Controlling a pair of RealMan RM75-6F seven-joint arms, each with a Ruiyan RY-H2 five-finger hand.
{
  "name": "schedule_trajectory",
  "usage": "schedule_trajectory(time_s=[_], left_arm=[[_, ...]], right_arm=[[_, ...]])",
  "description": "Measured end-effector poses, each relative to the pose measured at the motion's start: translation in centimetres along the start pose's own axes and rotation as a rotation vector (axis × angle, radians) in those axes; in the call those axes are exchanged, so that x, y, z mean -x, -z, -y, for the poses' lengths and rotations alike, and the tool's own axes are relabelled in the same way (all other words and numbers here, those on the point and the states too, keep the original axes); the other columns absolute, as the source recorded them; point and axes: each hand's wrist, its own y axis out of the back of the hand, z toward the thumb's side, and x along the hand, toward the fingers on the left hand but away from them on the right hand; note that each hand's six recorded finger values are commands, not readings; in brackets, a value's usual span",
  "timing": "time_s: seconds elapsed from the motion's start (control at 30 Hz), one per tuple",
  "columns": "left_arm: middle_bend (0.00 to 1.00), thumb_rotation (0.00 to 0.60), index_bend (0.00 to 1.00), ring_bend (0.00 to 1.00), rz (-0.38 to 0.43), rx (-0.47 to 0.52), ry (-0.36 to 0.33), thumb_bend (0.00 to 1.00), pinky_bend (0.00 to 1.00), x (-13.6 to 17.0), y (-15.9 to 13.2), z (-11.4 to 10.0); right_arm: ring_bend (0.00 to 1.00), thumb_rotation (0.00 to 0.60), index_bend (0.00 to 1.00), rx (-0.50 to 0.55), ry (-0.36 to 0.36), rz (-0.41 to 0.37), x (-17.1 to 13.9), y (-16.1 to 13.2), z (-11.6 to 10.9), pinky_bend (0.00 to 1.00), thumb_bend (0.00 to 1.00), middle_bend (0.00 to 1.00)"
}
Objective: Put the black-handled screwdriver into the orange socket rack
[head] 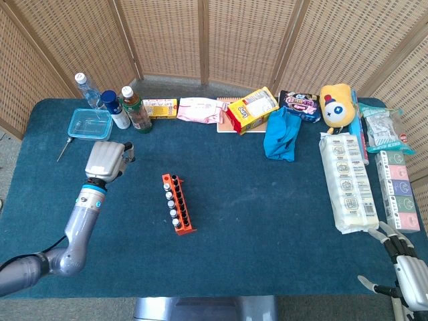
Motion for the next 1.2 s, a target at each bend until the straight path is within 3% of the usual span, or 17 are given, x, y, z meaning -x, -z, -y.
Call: schedule_trajectory(time_s=[0.53, 1.03, 1.2], left_arm=[[1.00, 0.600, 0.55, 1.00, 0.059, 0.135, -0.043, 0.38, 1.00, 3.0, -1.5, -5.2], [1.00, 0.600, 0.55, 1.00, 0.103, 0.224, 0.027, 0.38, 1.00, 6.6, -3.2, -11.5], [1.00, 0.600, 0.55, 1.00, 0.112, 0.264, 0.064, 0.38, 1.00, 7.1, -3.6, -12.2]], right_arm=[[0.00, 0.600, 0.16, 0.010, 0.007, -0.013, -0.3, -0.3, -0.3, 0.00, 0.00, 0.06], [0.00, 0.600, 0.17, -0.001, 0.002, -0.010, -0.2, -0.3, 0.0, 0.00, 0.00, 0.06], [0.00, 0.600, 0.16, -0.004, -0.001, -0.010, -0.2, -0.4, 0.1, 0.00, 0.00, 0.06]])
